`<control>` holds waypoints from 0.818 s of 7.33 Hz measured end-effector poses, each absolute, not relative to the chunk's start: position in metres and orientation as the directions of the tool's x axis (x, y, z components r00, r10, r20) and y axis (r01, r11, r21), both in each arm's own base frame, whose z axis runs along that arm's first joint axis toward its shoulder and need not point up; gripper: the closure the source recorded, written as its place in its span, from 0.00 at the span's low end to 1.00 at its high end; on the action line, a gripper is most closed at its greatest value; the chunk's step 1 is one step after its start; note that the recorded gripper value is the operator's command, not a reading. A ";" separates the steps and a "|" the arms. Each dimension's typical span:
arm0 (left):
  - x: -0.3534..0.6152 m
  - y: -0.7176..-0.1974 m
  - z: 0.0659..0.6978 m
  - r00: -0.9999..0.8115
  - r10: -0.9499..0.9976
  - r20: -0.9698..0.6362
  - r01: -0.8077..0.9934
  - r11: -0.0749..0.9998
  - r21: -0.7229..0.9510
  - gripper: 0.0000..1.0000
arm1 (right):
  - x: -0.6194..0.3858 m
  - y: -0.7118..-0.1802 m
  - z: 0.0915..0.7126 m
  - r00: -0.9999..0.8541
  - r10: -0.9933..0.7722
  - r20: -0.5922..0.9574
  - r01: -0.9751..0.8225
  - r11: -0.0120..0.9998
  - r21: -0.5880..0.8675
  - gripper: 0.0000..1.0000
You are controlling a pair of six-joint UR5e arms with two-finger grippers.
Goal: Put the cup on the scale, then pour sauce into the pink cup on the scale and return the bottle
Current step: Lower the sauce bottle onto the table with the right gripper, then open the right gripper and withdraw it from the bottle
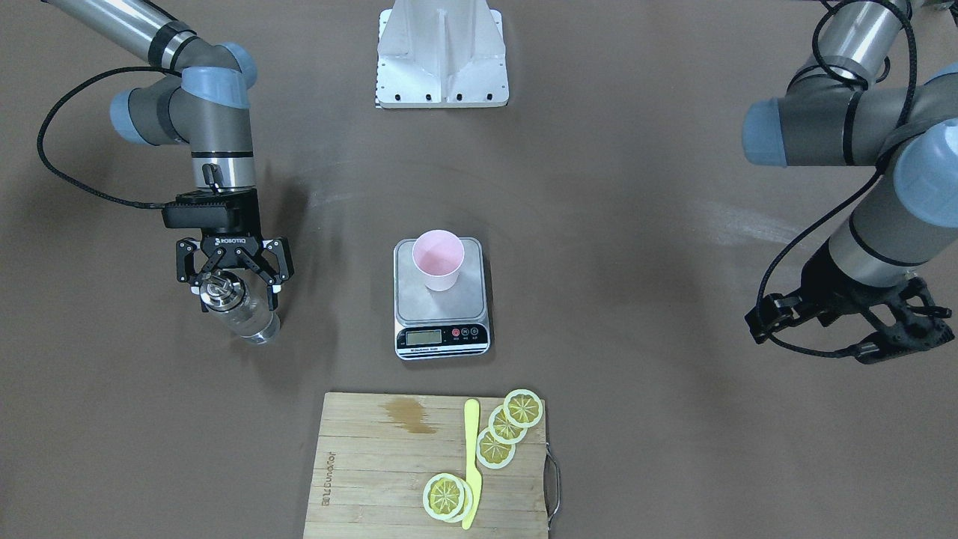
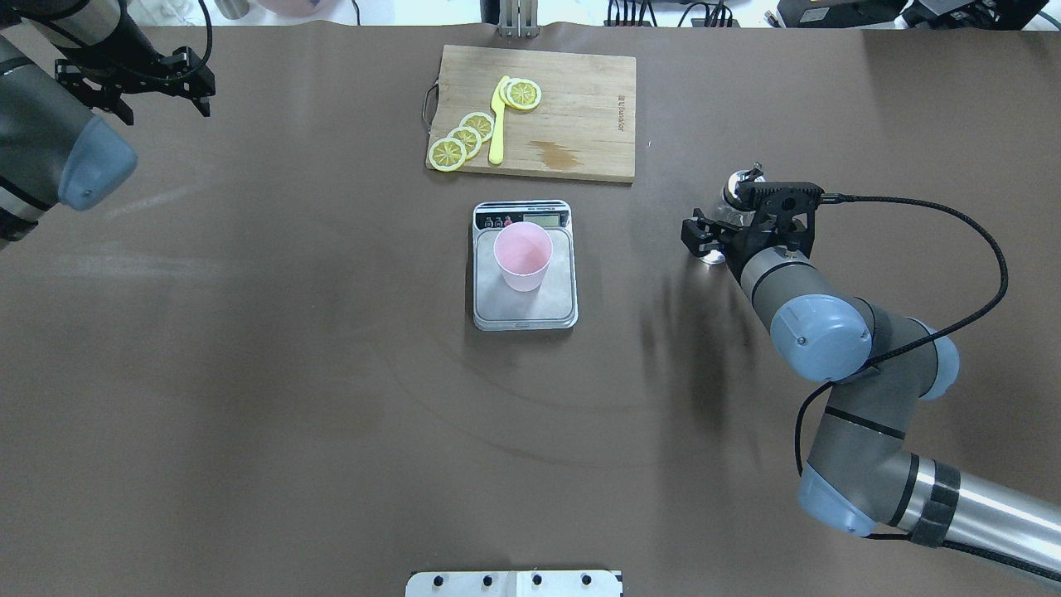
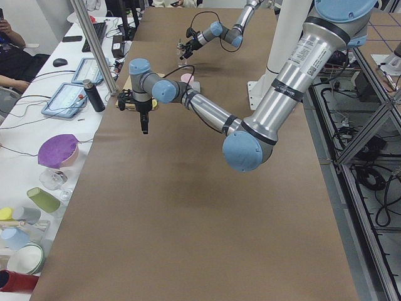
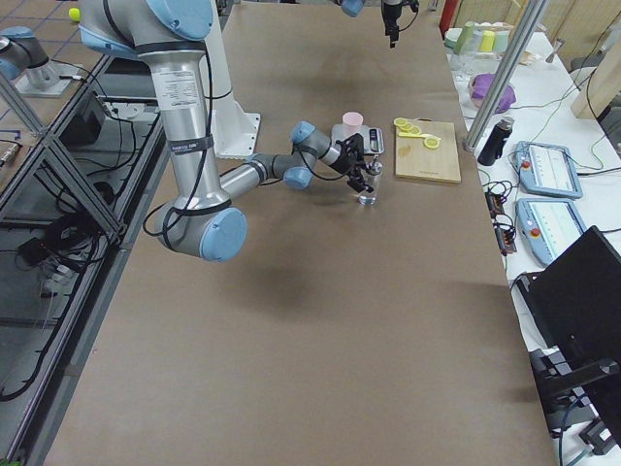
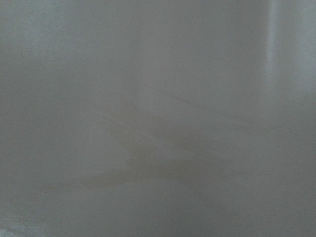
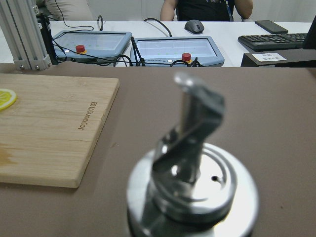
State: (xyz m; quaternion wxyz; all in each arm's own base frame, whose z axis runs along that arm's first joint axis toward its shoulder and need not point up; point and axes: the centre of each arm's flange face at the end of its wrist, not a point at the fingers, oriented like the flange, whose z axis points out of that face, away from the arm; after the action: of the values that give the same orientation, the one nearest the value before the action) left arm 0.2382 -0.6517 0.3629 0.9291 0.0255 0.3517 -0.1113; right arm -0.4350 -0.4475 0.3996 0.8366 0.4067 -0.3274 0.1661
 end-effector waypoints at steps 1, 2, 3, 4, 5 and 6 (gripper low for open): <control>0.238 -0.652 0.363 0.728 -0.189 -0.659 0.225 0.974 -0.031 0.01 | -0.434 -0.446 0.399 0.729 0.010 0.684 -0.545 0.614 0.572 0.00; 0.238 -0.652 0.363 0.728 -0.190 -0.659 0.225 0.974 -0.032 0.01 | -0.433 -0.441 0.398 0.727 0.006 0.687 -0.545 0.614 0.571 0.00; 0.238 -0.652 0.363 0.728 -0.191 -0.658 0.225 0.974 -0.033 0.01 | -0.428 -0.431 0.397 0.724 -0.003 0.689 -0.541 0.617 0.571 0.00; 0.238 -0.652 0.363 0.728 -0.191 -0.658 0.226 0.974 -0.033 0.01 | -0.417 -0.416 0.396 0.720 -0.015 0.694 -0.536 0.623 0.569 0.00; 0.237 -0.651 0.364 0.728 -0.193 -0.658 0.227 0.973 -0.034 0.01 | -0.400 -0.399 0.392 0.713 -0.030 0.701 -0.527 0.636 0.563 0.00; 0.237 -0.651 0.364 0.729 -0.193 -0.657 0.228 0.973 -0.033 0.01 | -0.381 -0.383 0.382 0.705 -0.045 0.707 -0.508 0.664 0.549 0.00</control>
State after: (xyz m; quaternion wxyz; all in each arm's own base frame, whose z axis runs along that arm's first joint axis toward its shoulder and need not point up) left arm 0.2370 -0.6513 0.3640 0.9294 0.0248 0.3505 -0.1131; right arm -0.3809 -0.3833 0.3820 0.8390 0.3858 -0.3581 0.1378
